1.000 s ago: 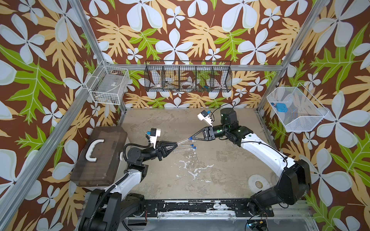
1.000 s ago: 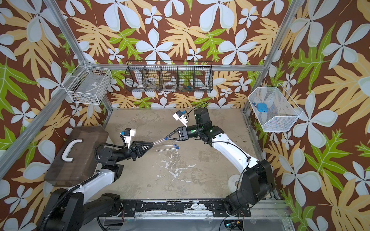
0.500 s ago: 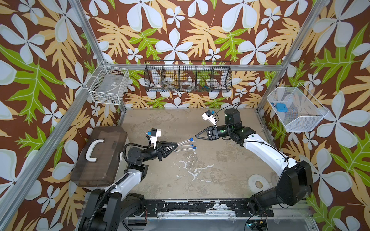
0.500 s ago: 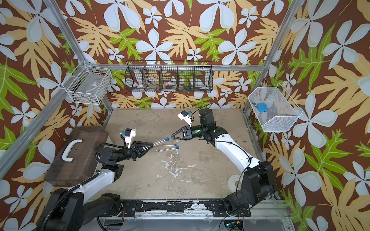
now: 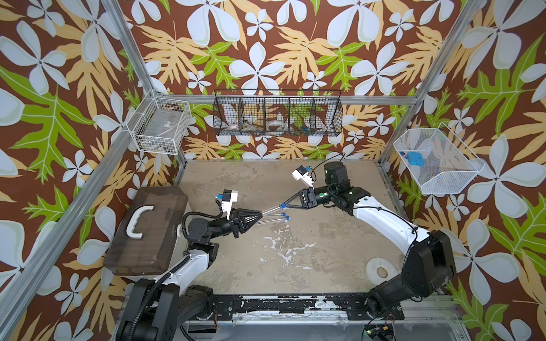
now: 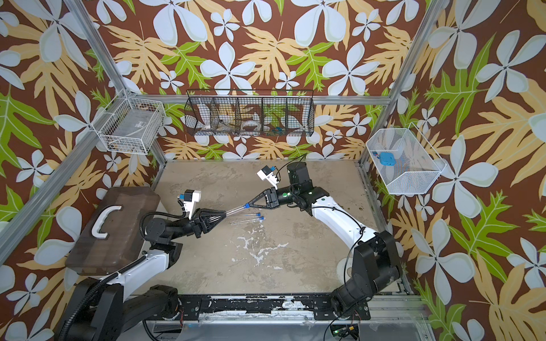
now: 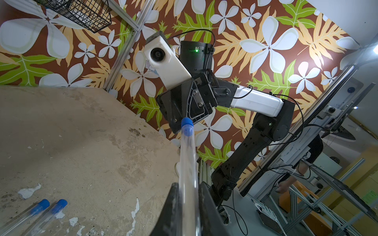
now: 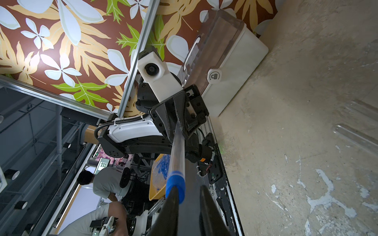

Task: Insert stoppers into test tubes
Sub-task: Insert the stopper into the test tube, then place the test tube at the center of the board.

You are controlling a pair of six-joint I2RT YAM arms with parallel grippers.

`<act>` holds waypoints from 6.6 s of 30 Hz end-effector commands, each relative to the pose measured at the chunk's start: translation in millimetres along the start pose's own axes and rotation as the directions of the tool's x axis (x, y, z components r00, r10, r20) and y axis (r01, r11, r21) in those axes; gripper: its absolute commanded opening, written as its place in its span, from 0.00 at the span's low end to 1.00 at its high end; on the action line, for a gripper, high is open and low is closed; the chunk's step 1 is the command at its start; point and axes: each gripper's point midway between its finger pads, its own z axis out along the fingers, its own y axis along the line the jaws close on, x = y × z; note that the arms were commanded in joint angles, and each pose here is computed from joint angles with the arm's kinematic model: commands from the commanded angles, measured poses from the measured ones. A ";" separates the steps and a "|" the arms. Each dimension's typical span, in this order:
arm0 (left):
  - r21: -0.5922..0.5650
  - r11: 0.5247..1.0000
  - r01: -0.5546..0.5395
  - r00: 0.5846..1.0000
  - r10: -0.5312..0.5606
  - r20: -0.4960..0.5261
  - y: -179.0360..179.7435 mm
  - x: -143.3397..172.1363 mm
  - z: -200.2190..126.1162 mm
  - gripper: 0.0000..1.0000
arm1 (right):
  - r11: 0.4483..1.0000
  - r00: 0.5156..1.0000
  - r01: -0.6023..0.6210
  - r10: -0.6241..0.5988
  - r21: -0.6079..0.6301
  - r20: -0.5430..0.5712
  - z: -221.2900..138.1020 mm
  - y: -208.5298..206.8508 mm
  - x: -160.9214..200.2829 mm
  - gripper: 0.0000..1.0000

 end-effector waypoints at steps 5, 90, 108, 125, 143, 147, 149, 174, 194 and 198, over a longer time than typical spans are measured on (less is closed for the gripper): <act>0.025 0.999 -0.034 0.999 0.034 0.005 -7.0 -2.5 0.1 0.00 | 1.000 1.000 0.024 -0.024 -0.013 -0.005 1.9 5.6 -1.0 0.19; -0.003 1.000 -0.022 0.996 0.022 -0.085 9.5 15.7 5.6 0.00 | 0.994 0.996 0.086 -0.084 0.075 -0.026 -6.3 4.3 8.8 0.19; -0.079 0.997 0.007 0.993 -0.016 -0.117 31.5 24.9 6.2 0.00 | 0.798 0.902 0.409 -0.428 0.443 -0.060 -53.9 -6.7 6.9 0.46; -0.034 0.998 -0.045 0.963 0.035 -0.266 29.3 64.4 13.9 0.00 | -0.088 0.033 0.987 -0.698 0.131 -0.716 10.6 -33.3 72.6 0.58; -0.016 0.999 -0.052 0.954 0.045 -0.297 26.8 72.8 14.5 0.00 | -0.067 0.072 0.986 -0.654 0.153 -0.753 19.3 -54.6 67.4 0.22; -0.015 0.999 -0.050 0.954 0.043 -0.297 26.3 72.5 14.3 0.00 | -0.066 0.078 0.985 -0.649 0.158 -0.757 19.1 -56.2 66.6 0.22; -0.014 0.999 -0.051 0.954 0.045 -0.297 25.7 72.3 14.4 0.00 | -0.065 0.080 0.985 -0.647 0.159 -0.758 19.0 -56.7 66.4 0.22; -0.595 0.763 -0.255 0.961 0.128 -0.247 117.7 10.1 -39.1 1.00 | 0.085 0.122 0.992 -0.519 0.091 -0.846 16.1 -146.6 116.5 0.12; -0.884 0.235 -0.405 0.907 0.228 -0.355 178.4 -10.5 -125.0 1.00 | 0.317 0.177 0.947 -0.377 0.053 -0.909 36.7 -226.5 149.0 0.23; -0.921 0.148 -0.360 0.916 0.246 -0.318 184.3 -14.2 -140.6 1.00 | 0.326 0.180 0.944 -0.373 0.053 -0.910 36.7 -227.5 151.0 0.31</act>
